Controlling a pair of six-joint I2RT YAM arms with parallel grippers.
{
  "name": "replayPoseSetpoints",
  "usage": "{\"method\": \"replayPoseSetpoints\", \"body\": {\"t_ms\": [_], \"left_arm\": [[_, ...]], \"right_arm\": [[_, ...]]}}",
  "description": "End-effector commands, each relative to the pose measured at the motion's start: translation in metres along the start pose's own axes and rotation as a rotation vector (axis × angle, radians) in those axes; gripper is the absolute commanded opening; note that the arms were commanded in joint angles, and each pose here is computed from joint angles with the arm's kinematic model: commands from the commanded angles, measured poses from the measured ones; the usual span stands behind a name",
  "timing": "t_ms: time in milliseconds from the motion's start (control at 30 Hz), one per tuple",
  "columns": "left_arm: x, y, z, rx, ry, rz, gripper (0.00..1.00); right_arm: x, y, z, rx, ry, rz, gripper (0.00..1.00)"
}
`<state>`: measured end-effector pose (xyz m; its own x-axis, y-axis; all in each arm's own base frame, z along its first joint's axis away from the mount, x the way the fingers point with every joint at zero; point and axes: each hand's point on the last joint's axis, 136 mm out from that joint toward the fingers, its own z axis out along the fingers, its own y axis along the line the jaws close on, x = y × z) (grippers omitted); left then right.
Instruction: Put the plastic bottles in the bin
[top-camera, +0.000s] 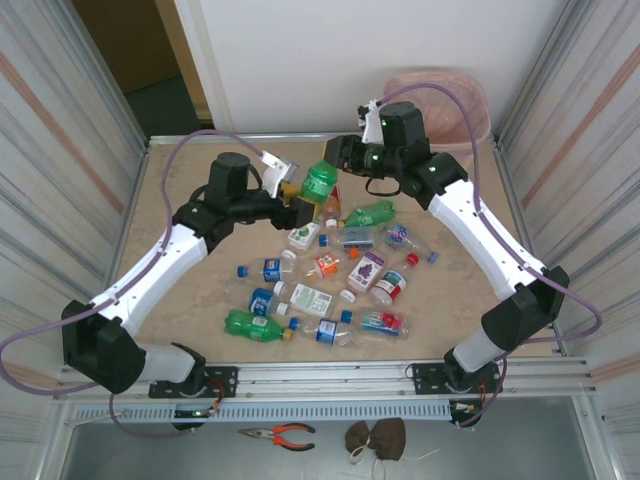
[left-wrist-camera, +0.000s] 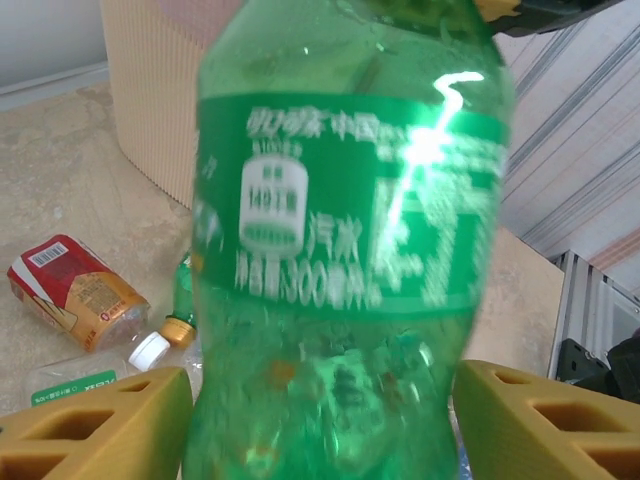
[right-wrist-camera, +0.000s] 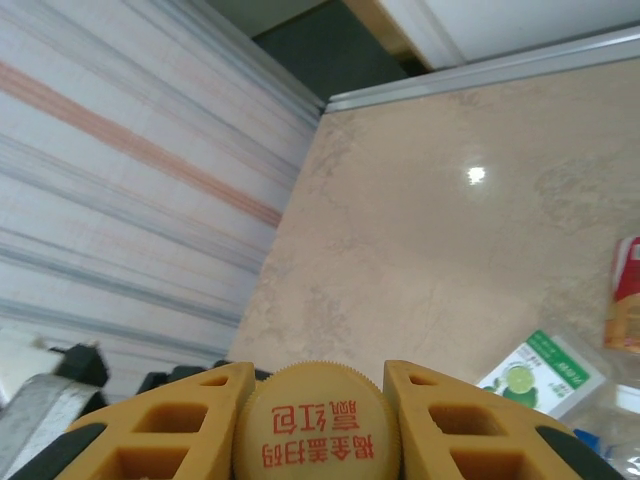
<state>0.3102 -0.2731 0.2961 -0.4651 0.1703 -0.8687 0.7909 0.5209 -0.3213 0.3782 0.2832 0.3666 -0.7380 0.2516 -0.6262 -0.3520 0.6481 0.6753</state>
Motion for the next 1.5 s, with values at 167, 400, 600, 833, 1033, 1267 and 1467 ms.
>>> {"method": "replayPoseSetpoints", "body": {"t_ms": [167,400,600,833,1033,1267,1467], "left_arm": [[-0.011,-0.009,-0.023,-0.043,-0.049,0.055,0.7],[-0.005,-0.007,-0.03,-0.075,-0.044,0.059,0.71],[0.002,-0.004,-0.033,-0.09,-0.032,0.055,0.71],[0.006,-0.004,-0.035,-0.093,-0.029,0.047,0.71],[0.01,-0.002,-0.033,-0.097,-0.022,0.041,0.71],[0.016,0.005,-0.026,-0.1,-0.004,0.025,0.71],[0.022,0.012,-0.018,-0.096,0.015,0.009,0.71]], "right_arm": [[-0.062,-0.019,-0.056,0.093,-0.168,-0.087,0.3],[-0.121,-0.053,-0.105,0.251,-0.33,-0.176,0.31],[-0.17,-0.072,-0.141,0.394,-0.459,-0.297,0.3],[-0.202,-0.112,-0.144,0.645,-0.463,-0.46,0.3],[-0.214,-0.159,-0.132,0.839,-0.37,-0.542,0.31],[-0.204,-0.225,-0.096,0.916,-0.172,-0.527,0.31],[-0.177,-0.275,-0.068,0.921,-0.016,-0.456,0.31]]}}
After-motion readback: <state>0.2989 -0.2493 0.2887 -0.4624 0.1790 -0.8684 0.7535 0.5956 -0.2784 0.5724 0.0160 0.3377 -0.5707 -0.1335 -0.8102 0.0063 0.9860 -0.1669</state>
